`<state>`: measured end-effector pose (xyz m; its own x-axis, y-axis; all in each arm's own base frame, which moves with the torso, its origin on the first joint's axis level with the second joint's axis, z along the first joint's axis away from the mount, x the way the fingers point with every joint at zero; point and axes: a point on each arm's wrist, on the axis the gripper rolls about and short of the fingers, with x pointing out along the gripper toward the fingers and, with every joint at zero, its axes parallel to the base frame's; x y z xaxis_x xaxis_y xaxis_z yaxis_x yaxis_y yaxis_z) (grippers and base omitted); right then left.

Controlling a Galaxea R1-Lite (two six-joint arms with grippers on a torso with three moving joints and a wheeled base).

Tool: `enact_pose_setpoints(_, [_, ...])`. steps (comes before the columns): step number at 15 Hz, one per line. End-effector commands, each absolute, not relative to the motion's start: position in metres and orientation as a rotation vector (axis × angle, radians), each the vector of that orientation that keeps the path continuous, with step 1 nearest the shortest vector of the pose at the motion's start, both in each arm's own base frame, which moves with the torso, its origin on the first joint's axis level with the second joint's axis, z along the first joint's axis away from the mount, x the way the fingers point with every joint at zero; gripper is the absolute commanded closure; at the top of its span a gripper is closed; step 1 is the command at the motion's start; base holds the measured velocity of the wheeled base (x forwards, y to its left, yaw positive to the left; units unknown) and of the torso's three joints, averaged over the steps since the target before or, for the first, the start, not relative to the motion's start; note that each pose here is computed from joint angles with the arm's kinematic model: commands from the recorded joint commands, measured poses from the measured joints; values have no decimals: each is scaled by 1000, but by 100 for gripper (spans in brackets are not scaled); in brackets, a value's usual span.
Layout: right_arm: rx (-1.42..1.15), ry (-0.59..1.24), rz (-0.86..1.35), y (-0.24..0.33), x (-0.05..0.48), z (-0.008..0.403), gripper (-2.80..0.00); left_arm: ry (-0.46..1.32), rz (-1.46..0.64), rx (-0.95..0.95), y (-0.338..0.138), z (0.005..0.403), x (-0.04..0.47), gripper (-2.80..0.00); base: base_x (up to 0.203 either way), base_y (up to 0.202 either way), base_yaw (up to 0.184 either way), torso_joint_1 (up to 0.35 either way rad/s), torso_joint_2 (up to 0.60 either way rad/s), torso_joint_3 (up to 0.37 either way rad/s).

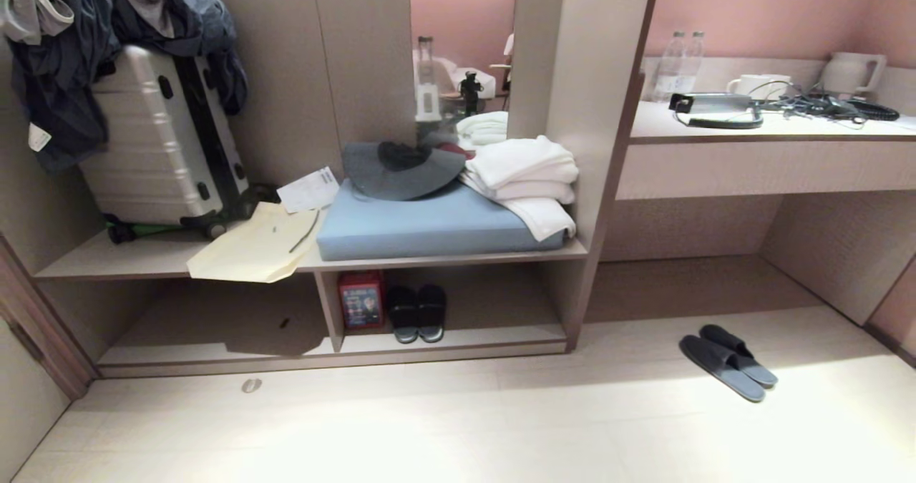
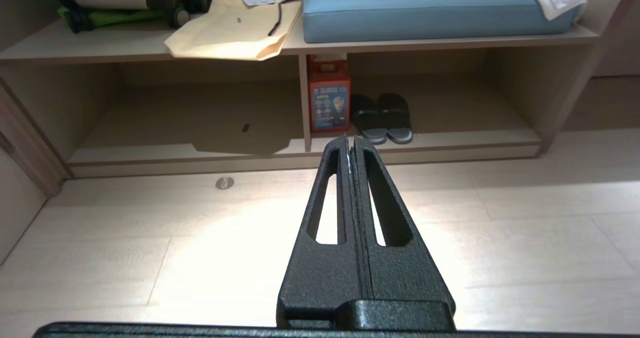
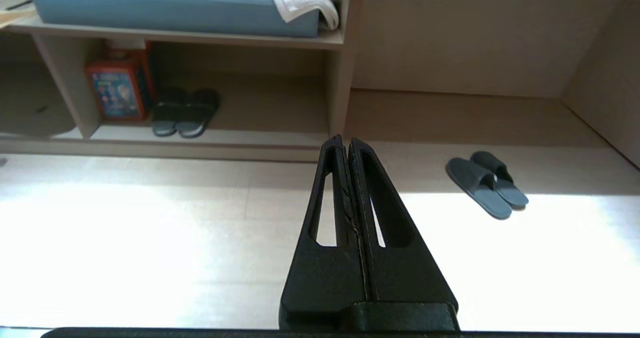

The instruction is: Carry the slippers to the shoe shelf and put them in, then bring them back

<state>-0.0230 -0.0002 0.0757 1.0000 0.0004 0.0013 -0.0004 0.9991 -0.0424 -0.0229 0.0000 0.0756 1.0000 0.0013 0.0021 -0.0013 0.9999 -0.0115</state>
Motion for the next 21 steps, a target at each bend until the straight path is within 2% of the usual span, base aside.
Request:
enact_pose_setpoints(1, [-43, -2, 2, 0, -23, 76, 0, -2, 2, -11, 0, 76, -23, 0, -196, 0, 3, 2, 2, 2])
enact_pose_setpoints(21, [-43, -2, 3, 0, -23, 76, 0, -2, 2, -12, 0, 76, -23, 0, -196, 0, 1, 2, 2, 2])
